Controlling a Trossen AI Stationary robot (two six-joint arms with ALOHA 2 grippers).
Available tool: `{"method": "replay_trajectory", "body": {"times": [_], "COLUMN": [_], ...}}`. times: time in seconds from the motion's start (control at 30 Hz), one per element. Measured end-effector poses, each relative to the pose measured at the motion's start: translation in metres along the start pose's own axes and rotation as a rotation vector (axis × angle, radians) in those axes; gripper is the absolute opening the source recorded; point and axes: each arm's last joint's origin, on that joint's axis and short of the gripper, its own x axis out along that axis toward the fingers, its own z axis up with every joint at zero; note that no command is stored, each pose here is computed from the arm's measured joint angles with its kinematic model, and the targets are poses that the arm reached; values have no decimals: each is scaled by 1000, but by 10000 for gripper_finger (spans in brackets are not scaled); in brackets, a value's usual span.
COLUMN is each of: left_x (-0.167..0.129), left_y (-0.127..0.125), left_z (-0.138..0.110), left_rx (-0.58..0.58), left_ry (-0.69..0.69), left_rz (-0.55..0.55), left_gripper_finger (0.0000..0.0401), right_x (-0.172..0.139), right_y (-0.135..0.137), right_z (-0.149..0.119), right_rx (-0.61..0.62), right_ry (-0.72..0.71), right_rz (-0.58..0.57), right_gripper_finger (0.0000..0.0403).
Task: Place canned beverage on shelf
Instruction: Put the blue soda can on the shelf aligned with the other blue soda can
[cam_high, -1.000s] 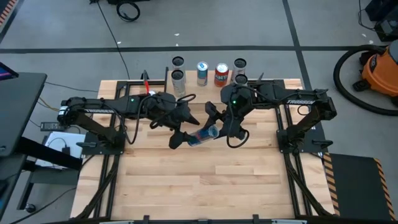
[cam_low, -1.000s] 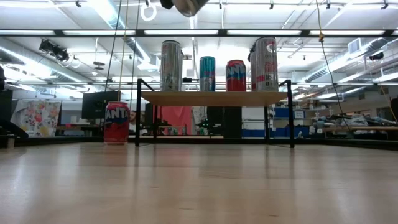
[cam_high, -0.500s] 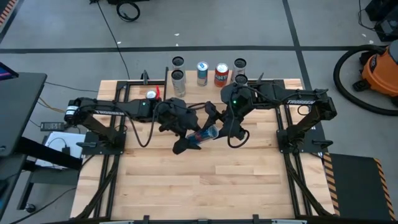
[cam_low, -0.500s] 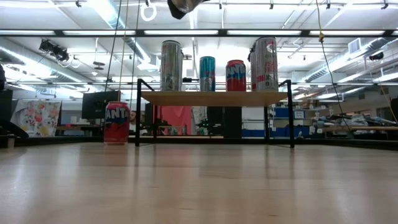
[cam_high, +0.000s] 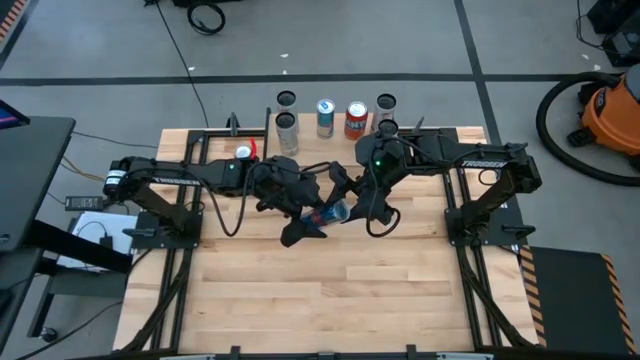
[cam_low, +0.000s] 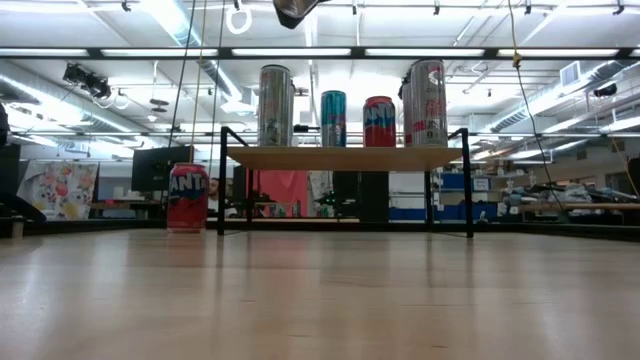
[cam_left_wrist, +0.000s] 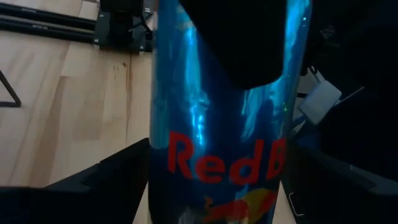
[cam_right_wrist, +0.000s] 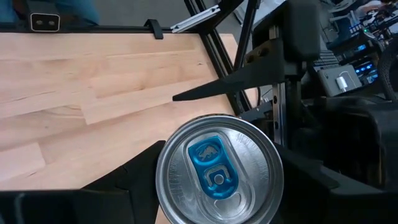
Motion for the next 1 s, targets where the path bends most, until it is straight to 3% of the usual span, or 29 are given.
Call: {"method": "replay_trajectory", "body": {"times": [0.3,0.53,1.0], "left_x": [0,0,0], "left_y": [3,2,2], "left_z": [1,0,2], "left_rx": [-36,19,22], "left_ry": [-15,-13,-26], "left_rz": [67,65,63], "left_gripper_finger": [357,357,357], "right_x": [0,0,0], "right_y": [0,0,-2], "right_z": [0,0,1], "right_rx": [21,7,12], "right_ry": [0,-1,-11], "right_rz": [1,1,-20], "right_gripper_finger": [252,252,252]}}
